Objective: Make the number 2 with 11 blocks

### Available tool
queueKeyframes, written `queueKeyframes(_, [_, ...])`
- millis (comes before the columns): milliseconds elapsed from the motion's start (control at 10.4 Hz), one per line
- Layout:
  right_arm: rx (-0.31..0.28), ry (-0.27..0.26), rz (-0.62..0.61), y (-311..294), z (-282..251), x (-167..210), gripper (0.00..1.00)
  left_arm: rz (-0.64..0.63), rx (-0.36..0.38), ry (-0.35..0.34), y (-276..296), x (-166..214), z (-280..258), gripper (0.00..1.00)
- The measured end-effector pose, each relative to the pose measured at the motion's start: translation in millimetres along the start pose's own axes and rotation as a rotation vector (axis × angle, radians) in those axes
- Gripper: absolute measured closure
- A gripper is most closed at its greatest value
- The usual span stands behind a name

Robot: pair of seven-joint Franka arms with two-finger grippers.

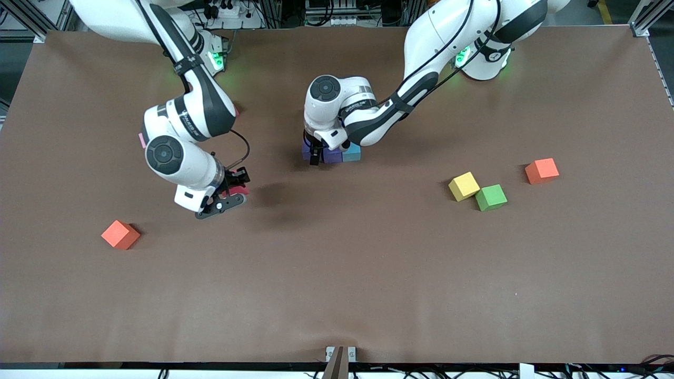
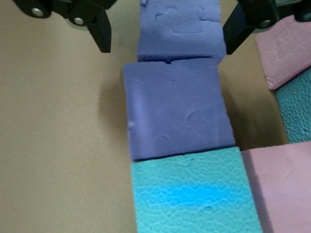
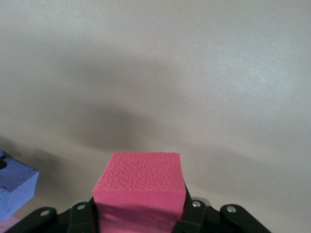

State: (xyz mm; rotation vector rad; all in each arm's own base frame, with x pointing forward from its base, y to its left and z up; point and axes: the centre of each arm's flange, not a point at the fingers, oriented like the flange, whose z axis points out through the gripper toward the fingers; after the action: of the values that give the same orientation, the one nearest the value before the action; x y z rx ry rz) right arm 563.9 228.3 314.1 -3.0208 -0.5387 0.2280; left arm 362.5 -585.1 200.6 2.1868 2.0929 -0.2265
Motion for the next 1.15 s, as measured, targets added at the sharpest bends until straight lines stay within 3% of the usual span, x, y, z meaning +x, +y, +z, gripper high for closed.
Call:
queueKeyframes(672, [-0.001, 0.051, 0.130, -39, 6, 4, 0.44, -0.005, -0.046, -0.040, 15, -7, -30, 0.00])
queueKeyframes(864, [-0.001, 0.061, 0.150, -28, 6, 7, 0.44, -0.001, -0.060, -0.066, 17, -13, -50, 0.00])
queueKeyframes(1152, [0.008, 0.049, 0.170, 53, 14, 9, 0.44, -0.014, -0.093, -0.108, 40, -6, -85, 0.00])
